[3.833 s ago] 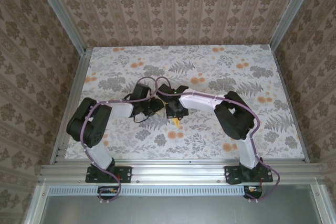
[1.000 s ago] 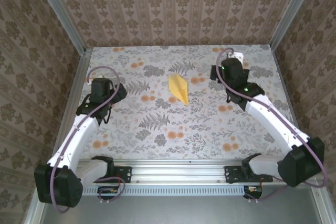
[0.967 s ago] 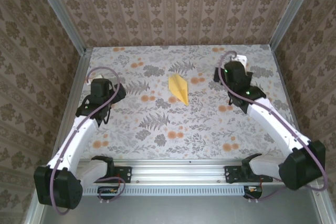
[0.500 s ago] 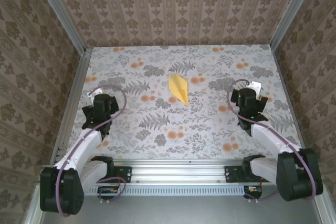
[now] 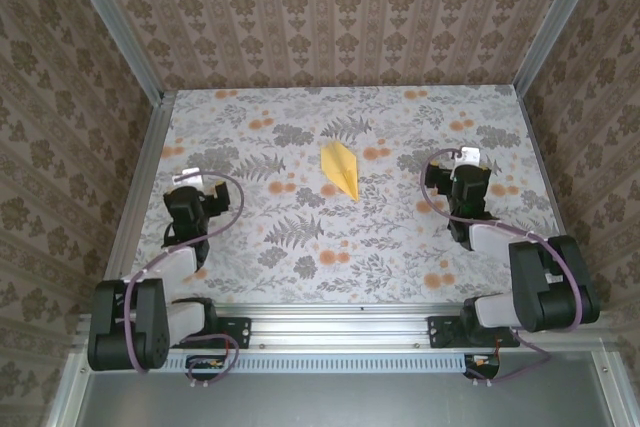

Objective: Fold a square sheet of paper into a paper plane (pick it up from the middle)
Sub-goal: Reset both arms

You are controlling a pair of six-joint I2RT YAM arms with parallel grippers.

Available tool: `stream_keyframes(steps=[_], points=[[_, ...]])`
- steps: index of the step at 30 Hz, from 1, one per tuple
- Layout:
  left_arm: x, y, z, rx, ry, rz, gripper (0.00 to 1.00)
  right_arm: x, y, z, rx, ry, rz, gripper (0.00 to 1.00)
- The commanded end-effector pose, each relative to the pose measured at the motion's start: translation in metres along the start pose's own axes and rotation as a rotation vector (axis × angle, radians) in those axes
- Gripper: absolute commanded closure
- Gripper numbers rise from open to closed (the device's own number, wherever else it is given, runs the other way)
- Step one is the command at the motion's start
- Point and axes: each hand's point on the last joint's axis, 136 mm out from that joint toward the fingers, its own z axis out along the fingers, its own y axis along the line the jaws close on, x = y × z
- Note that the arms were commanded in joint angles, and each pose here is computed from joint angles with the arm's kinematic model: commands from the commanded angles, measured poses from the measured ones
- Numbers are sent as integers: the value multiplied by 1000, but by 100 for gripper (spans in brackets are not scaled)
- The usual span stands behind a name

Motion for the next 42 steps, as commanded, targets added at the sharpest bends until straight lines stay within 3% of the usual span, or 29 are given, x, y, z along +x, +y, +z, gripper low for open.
stream_keyframes(steps=[1, 8, 17, 42], points=[[-21, -17, 4, 110, -104, 28, 0, -1, 7, 4, -77, -60, 5, 0], [-24, -15, 19, 101, -117, 47, 0, 16, 11, 15, -122, -63, 19, 0], [-6, -15, 51, 80, -33, 49, 0, 16, 12, 17, -120, -46, 11, 0], [-6, -22, 54, 73, -13, 96, 0, 16, 11, 17, -118, -45, 9, 0]])
